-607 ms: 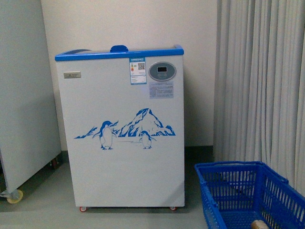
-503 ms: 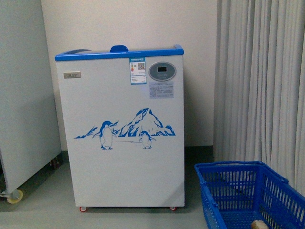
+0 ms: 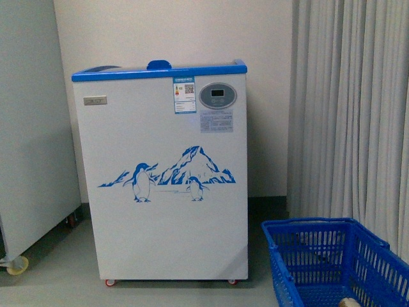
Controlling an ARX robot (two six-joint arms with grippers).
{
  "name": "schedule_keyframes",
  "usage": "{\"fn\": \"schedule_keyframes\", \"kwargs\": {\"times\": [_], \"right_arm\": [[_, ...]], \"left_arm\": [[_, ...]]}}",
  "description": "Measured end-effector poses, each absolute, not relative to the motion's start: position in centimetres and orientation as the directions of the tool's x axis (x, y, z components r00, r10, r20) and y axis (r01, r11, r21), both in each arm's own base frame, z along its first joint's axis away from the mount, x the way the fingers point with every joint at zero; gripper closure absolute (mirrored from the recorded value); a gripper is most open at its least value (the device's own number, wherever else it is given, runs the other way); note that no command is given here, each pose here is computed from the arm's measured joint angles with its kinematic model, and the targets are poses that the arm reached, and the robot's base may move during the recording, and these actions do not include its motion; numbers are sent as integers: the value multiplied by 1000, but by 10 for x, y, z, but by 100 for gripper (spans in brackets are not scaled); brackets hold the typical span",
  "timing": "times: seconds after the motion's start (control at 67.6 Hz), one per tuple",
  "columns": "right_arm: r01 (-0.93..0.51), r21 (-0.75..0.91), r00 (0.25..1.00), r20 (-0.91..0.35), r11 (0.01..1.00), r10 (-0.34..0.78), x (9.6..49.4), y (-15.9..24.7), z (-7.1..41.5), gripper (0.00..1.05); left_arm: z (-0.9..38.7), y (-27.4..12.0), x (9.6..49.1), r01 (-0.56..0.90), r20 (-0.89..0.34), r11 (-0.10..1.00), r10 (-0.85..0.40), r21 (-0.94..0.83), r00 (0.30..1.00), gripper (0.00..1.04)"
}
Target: Put drink in fridge
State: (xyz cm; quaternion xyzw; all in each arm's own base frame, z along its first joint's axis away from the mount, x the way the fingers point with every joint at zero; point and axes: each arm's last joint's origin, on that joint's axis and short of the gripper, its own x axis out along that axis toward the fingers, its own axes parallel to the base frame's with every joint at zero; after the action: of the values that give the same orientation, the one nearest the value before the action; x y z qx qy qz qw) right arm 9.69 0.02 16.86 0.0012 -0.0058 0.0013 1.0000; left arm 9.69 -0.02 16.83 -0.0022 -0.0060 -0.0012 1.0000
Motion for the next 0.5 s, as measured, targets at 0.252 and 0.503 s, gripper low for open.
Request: {"fn": "schedule_keyframes", "kwargs": {"times": [0.252, 0.503], "right_arm": [[-3, 3, 1000, 12, 1000, 3, 97, 0, 169, 8], [-3, 3, 1000, 12, 1000, 3, 97, 0, 169, 8]], "left_arm": [[168, 0, 97, 3, 12, 1000, -3, -4, 1000, 8], [168, 0, 97, 3, 12, 1000, -3, -4, 1000, 8]]}}
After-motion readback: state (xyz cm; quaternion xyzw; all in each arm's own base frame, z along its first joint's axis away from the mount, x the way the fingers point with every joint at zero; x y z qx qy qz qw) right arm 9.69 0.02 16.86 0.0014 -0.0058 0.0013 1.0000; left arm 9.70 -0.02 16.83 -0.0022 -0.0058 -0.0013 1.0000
